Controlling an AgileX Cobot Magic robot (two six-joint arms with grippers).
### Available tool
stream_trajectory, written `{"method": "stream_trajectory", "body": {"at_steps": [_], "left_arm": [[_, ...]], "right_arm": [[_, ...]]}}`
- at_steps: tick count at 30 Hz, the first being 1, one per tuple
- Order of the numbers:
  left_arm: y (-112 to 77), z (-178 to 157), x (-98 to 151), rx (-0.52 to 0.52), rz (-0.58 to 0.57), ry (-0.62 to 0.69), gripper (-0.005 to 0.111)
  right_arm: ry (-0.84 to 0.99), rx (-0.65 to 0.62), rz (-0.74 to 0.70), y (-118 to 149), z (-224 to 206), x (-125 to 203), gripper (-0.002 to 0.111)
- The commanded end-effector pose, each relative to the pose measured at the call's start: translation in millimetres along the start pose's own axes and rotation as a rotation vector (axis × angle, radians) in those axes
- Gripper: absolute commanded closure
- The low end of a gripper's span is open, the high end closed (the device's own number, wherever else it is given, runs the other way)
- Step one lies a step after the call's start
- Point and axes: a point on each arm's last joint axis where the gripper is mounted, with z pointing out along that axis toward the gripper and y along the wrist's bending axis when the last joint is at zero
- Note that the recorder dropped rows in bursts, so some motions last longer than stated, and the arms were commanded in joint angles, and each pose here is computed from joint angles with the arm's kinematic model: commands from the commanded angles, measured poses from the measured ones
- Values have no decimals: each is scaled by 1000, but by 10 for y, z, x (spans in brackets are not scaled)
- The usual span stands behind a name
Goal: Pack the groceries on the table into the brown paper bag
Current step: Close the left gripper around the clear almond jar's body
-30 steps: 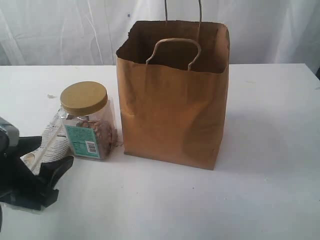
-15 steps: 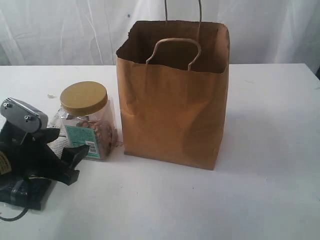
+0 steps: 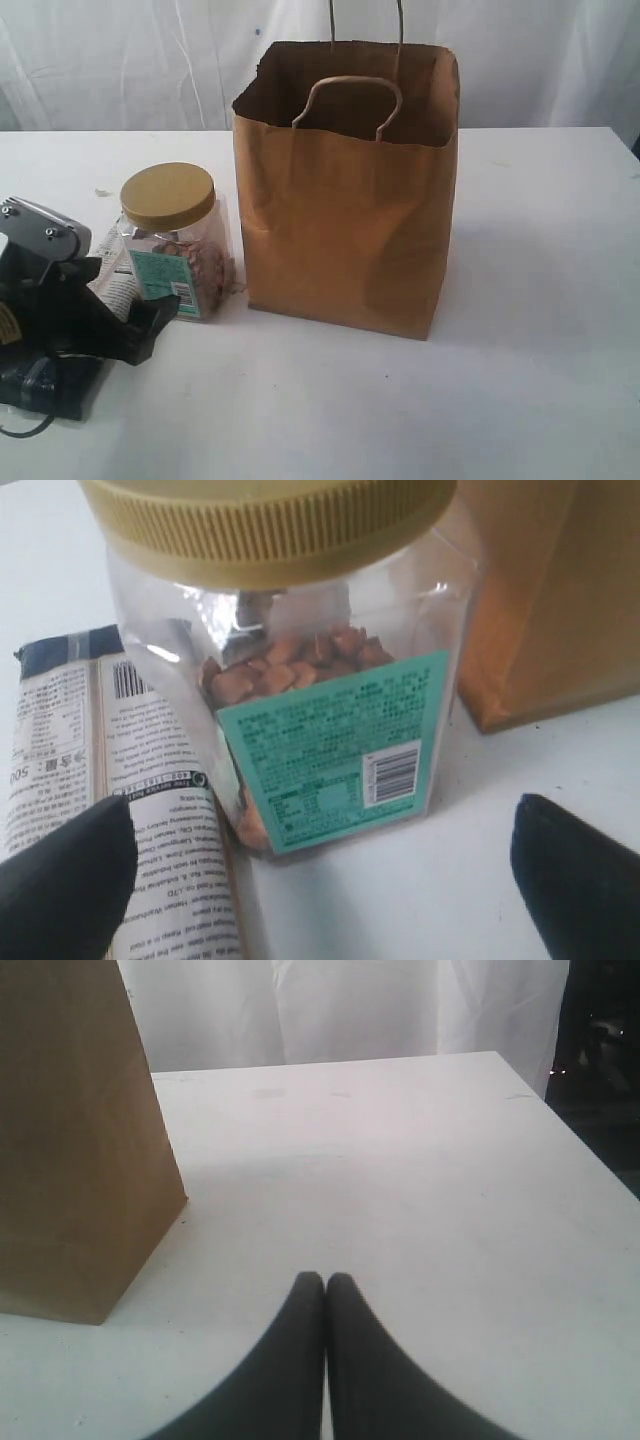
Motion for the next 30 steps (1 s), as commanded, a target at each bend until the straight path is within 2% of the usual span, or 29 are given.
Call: {"method": "stream_trajectory", "body": {"at_steps": [1, 8, 15, 20, 23, 26, 30], "left_arm": [[-15, 0, -54, 8, 3, -49, 1], [-21, 78, 11, 16, -56, -42, 1], [-47, 268, 62, 52, -107, -192, 1], [-58, 332, 166, 52, -20, -153, 1], [-64, 362, 203, 57, -10, -141, 1], [-50, 444, 166, 53, 14, -133, 2], [-22, 592, 75, 50, -10, -127, 2]], "right_arm": [[-15, 3, 6, -1, -5, -22, 108], [-15, 3, 6, -1, -5, -22, 108], [-15, 3, 6, -1, -5, -22, 108], [-15, 3, 6, -1, -5, -22, 108], [-15, 3, 6, -1, -5, -22, 108], [-15, 3, 6, -1, -5, -22, 108], [-15, 3, 6, -1, -5, -22, 108]]}}
